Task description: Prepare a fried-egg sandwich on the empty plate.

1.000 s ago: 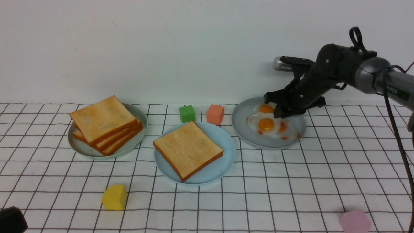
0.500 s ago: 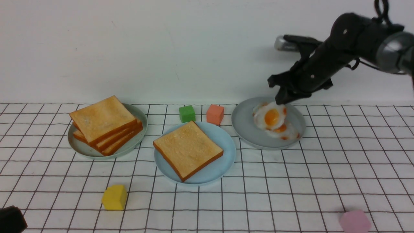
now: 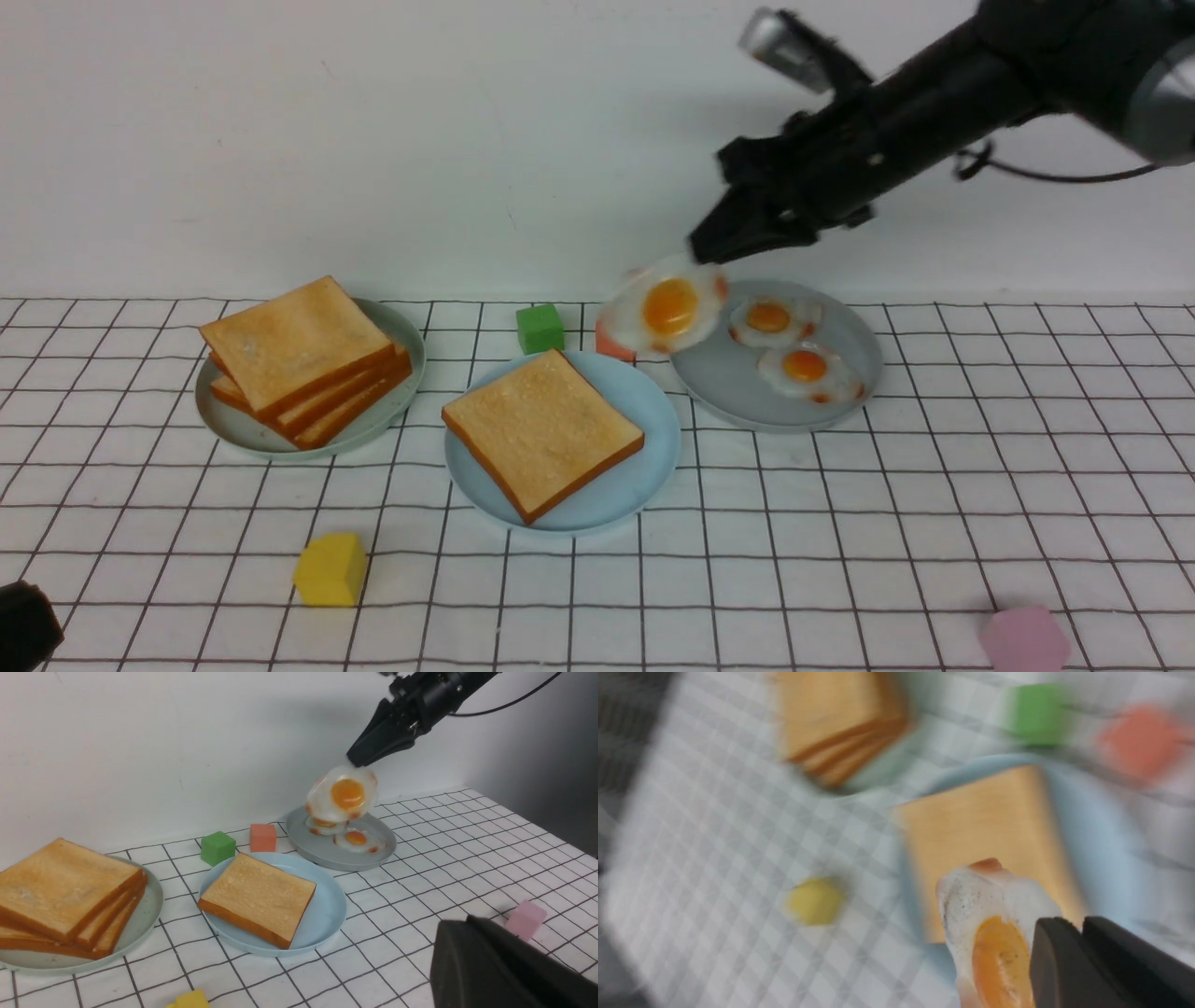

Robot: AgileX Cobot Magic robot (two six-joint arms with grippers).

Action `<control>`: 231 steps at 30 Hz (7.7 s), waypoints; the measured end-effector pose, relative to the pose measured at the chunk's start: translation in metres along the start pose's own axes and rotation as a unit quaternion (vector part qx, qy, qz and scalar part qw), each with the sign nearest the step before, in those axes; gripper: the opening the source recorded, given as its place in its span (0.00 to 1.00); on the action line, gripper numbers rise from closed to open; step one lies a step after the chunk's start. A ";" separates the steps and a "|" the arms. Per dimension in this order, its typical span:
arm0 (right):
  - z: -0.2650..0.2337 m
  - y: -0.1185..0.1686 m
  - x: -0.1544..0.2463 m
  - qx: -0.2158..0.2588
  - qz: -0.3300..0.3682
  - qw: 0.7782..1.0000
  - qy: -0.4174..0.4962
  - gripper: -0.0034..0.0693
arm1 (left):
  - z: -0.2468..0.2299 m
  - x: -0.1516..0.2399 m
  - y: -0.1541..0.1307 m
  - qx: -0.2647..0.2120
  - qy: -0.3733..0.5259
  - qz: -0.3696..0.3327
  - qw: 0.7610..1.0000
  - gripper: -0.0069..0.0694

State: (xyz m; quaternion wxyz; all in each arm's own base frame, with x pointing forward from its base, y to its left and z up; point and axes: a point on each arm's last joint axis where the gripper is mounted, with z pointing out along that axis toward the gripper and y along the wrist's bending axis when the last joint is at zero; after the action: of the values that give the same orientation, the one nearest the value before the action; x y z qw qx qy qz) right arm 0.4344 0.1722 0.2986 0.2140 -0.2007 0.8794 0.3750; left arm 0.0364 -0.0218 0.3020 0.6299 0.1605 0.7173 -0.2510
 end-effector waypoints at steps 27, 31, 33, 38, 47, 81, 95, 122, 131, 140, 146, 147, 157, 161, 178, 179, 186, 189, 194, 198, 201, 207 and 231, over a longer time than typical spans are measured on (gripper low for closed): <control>0.132 -0.041 0.035 0.011 0.078 0.997 -0.013 0.35 | 0.000 0.003 0.000 0.002 0.018 -0.014 1.000 0.11; 0.125 -0.052 0.034 0.040 0.060 0.997 -0.013 0.57 | 0.000 0.005 0.000 0.002 0.025 -0.017 1.000 0.11; 0.119 -0.057 0.032 0.049 0.055 0.997 -0.013 0.61 | 0.000 0.005 0.000 0.000 0.030 -0.018 0.999 0.11; 0.053 -0.050 0.018 0.085 0.040 0.996 0.002 0.52 | 0.015 0.015 0.002 -0.030 0.112 -0.071 0.991 0.10; -0.074 0.029 0.036 0.233 -0.040 0.971 0.029 0.04 | 0.093 0.006 0.004 -0.130 0.299 -0.084 0.942 0.07; -0.192 0.154 0.217 0.093 -0.174 0.965 -0.171 0.08 | 0.301 0.013 0.178 -0.142 0.506 0.160 0.836 0.44; -0.191 0.155 0.218 0.089 -0.174 0.966 -0.169 0.09 | 0.325 0.037 0.193 -0.152 0.470 0.181 0.851 0.56; -0.192 0.154 0.217 0.091 -0.174 0.965 -0.173 0.10 | 0.326 0.054 0.214 -0.163 0.483 0.190 0.839 0.52; -0.192 0.154 0.217 0.091 -0.174 0.965 -0.173 0.11 | 0.331 0.058 0.216 -0.163 0.470 0.197 0.845 0.49; -0.192 0.154 0.217 0.091 -0.174 0.965 -0.173 0.11 | 0.331 0.059 0.216 -0.163 0.472 0.190 0.845 0.12; -0.192 0.153 0.218 0.104 -0.187 0.962 -0.168 0.12 | 0.330 0.040 0.197 -0.154 0.463 0.203 0.849 0.10; -0.192 0.153 0.218 0.105 -0.188 0.962 -0.168 0.12 | 0.329 0.037 0.195 -0.154 0.460 0.205 0.850 0.10; -0.199 0.153 0.224 0.135 -0.209 0.955 -0.163 0.12 | 0.351 0.010 0.072 -0.062 0.401 0.221 0.887 0.10; -0.203 0.154 0.228 0.145 -0.208 0.953 -0.165 0.12 | 0.361 0.029 0.047 -0.033 0.415 0.224 0.881 0.10; -0.207 0.155 0.232 0.152 -0.206 0.952 -0.167 0.12 | 0.374 0.066 0.033 -0.017 0.451 0.213 0.867 0.12; -0.207 0.155 0.232 0.152 -0.206 0.952 -0.167 0.12 | 0.374 0.066 0.033 -0.017 0.451 0.212 0.867 0.13; -0.207 0.155 0.232 0.152 -0.205 0.952 -0.167 0.13 | 0.374 0.066 0.033 -0.019 0.452 0.209 0.867 0.35; -0.207 0.155 0.232 0.153 -0.206 0.952 -0.167 0.13 | 0.374 0.066 0.033 -0.019 0.454 0.206 0.867 0.43; -0.207 0.155 0.232 0.155 -0.206 0.952 -0.166 0.13 | 0.374 0.067 0.032 -0.019 0.455 0.197 0.868 0.46; -0.207 0.155 0.232 0.155 -0.206 0.952 -0.166 0.13 | 0.367 0.053 0.025 -0.018 0.446 0.171 0.878 0.45; -0.207 0.155 0.232 0.155 -0.206 0.952 -0.166 0.14 | 0.348 0.010 0.006 -0.015 0.400 0.150 0.904 0.36; -0.207 0.155 0.234 0.152 -0.201 0.955 -0.157 0.14 | 0.260 -0.099 -0.038 0.012 0.246 0.106 0.963 0.08; -0.214 0.134 0.299 0.230 -0.028 0.961 -0.151 0.05 | 0.044 0.023 -0.005 0.045 -0.029 -0.042 0.998 0.07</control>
State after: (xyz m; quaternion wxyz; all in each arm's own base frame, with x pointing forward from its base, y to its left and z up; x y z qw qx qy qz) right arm 0.0702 0.0405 0.3521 0.3949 -0.1120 0.8935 0.1820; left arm 0.0659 -0.0529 0.2768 0.6315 0.1512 0.6928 -0.3135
